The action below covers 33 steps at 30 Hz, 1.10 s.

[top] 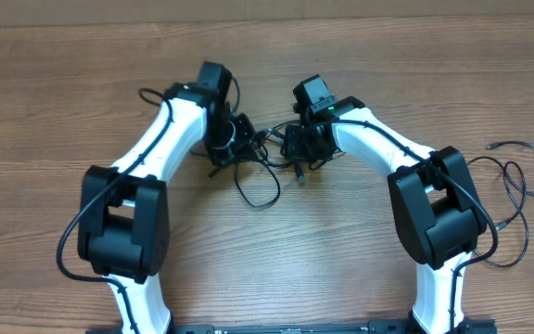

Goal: Untangle cables

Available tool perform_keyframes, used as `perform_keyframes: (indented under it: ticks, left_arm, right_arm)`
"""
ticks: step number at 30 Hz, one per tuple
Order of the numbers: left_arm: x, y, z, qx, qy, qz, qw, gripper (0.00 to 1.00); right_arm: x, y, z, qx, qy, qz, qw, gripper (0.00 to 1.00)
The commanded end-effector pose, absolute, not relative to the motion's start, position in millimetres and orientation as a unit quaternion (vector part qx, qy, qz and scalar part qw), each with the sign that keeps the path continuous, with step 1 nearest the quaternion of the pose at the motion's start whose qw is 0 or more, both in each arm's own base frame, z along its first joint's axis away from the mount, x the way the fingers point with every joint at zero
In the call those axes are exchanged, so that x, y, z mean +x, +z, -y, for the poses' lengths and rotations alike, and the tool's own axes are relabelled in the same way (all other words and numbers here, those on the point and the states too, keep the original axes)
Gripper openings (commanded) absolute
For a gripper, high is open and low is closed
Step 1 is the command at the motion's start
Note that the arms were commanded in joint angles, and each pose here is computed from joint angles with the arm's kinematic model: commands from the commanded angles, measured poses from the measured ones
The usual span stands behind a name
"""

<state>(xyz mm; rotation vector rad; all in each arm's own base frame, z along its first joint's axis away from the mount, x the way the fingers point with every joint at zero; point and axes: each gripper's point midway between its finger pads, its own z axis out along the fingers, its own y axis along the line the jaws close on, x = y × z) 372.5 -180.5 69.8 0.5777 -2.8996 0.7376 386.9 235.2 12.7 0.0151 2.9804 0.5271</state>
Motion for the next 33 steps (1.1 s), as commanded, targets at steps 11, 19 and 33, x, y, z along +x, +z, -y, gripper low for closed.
perform_keyframes:
  ticks: [11,19,33]
  left_arm:
    - [385,205,149,-0.08,0.197,0.963,-0.164,0.04]
    - [374,219,121,-0.054,0.124,0.974,-0.183,0.05]
    - [362,136,133,0.009,0.137,0.99,-0.034,0.19]
  right_arm:
    - [388,12,-232,0.006,0.167,-0.984,0.06,0.04]
    - [388,12,-233,0.006,0.167,-0.984,0.061,0.04]
    - [382,44,-258,-0.04,0.248,-0.967,0.031,0.24]
